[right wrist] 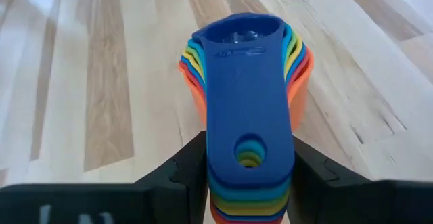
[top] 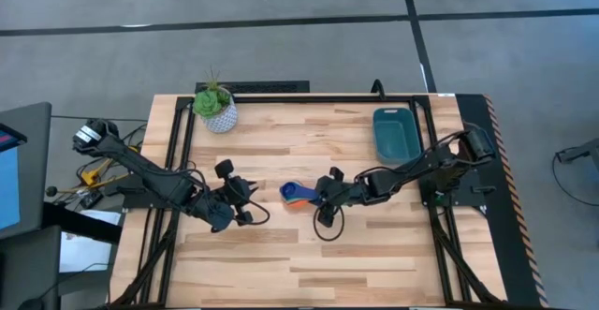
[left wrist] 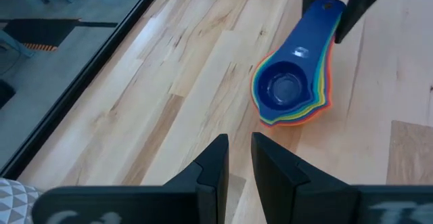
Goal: Nest measuring cups in basket
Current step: Put the nested measuring cups into the blue bin
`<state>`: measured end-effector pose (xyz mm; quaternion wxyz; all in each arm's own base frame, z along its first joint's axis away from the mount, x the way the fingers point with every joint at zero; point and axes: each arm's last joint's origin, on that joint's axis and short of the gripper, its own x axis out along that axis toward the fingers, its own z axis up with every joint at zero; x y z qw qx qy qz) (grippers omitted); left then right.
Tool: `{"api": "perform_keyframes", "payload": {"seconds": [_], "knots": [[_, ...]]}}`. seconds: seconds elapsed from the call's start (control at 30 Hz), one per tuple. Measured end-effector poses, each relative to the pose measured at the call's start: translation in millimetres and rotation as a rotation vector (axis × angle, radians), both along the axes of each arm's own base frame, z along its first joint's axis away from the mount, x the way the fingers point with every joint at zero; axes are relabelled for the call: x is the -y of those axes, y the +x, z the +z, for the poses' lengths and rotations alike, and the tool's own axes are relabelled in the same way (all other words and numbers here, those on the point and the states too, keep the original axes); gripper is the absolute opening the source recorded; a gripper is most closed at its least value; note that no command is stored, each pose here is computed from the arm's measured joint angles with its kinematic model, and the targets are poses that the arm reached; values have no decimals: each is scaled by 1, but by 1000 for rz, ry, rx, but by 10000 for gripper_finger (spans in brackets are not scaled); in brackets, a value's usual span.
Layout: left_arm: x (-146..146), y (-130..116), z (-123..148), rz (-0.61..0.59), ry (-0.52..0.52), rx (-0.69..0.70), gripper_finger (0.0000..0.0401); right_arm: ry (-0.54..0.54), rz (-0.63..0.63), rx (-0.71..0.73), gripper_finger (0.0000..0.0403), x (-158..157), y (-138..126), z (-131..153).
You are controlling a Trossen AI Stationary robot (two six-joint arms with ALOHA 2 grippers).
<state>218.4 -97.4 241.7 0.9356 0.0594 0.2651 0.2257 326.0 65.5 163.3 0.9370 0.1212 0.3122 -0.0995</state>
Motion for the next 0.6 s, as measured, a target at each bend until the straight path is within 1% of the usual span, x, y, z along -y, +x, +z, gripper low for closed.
{"api": "perform_keyframes", "payload": {"seconds": [0.17, 0.33, 0.6], "knots": [[-5, 3, 0, 9, -2, -5, 54, 1, -4, -11, 164, 0, -3, -4], [-9, 5, 1, 8, -10, -8, 54, -4, 1, -51, 169, -1, -6, -7], [-13, 11, 3, -32, -8, -7, 54, 75, 8, -193, 170, -4, -16, -17]]}}
